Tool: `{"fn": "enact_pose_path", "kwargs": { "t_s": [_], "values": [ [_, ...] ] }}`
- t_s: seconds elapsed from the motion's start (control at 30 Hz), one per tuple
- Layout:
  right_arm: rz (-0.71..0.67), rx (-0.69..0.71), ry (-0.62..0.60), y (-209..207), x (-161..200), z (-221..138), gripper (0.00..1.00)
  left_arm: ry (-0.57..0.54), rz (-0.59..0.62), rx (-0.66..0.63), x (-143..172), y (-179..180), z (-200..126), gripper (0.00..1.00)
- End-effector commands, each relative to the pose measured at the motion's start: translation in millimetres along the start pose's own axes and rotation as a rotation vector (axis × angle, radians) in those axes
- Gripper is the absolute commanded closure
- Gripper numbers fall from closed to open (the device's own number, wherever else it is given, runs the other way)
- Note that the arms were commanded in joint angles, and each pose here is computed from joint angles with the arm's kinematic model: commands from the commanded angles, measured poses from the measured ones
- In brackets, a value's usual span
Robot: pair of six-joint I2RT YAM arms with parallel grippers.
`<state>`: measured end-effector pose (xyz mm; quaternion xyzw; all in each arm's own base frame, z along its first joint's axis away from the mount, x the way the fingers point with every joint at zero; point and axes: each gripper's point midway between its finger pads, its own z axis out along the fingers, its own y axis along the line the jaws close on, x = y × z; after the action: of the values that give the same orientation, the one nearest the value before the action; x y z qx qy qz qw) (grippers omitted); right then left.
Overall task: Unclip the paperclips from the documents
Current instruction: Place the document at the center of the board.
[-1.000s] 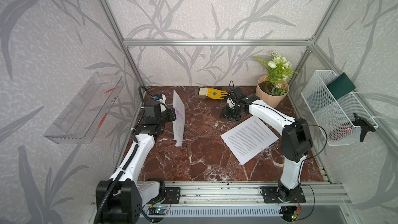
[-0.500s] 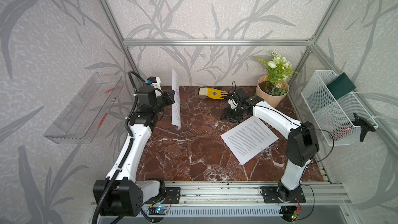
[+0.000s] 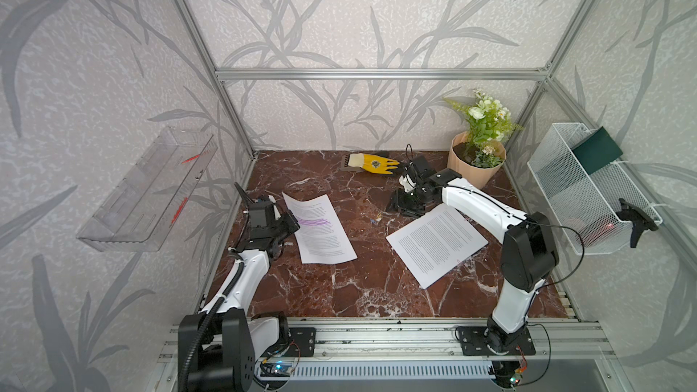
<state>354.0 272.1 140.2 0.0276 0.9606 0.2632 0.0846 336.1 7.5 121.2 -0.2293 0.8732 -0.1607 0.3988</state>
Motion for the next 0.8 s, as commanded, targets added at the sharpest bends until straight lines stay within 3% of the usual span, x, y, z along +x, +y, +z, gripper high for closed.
{"fn": "enact_pose_path", "kwargs": {
  "t_s": [0.0,0.27,0.33,0.47,0.5,0.53,0.67,0.77],
  "values": [
    [-0.004,0.008,0.026,0,2,-1,0.4,-0.037,0.174,-0.089,-13,13,0,1.0],
    [-0.029,0.126,0.031,-24,9,-19,0.32,0.056,0.391,-0.256,-12,42,9,0.97],
    [-0.018,0.146,0.037,-33,13,-25,0.31,0.07,0.408,-0.31,-11,53,11,0.79],
    [0.023,0.161,0.041,-52,19,-39,0.31,0.07,0.438,-0.413,-17,69,10,0.29],
    [0.037,0.16,0.038,-57,21,-43,0.31,0.069,0.445,-0.445,-20,73,8,0.08],
    [0.055,0.162,0.039,-63,23,-45,0.31,0.067,0.449,-0.477,-24,77,5,0.01],
    [0.114,0.156,0.028,-81,35,-64,0.31,0.064,0.471,-0.474,-45,60,-8,0.01],
    [0.162,0.169,0.029,-97,49,-74,0.3,0.025,0.402,-0.382,-67,12,-19,0.01]
  ]
}}
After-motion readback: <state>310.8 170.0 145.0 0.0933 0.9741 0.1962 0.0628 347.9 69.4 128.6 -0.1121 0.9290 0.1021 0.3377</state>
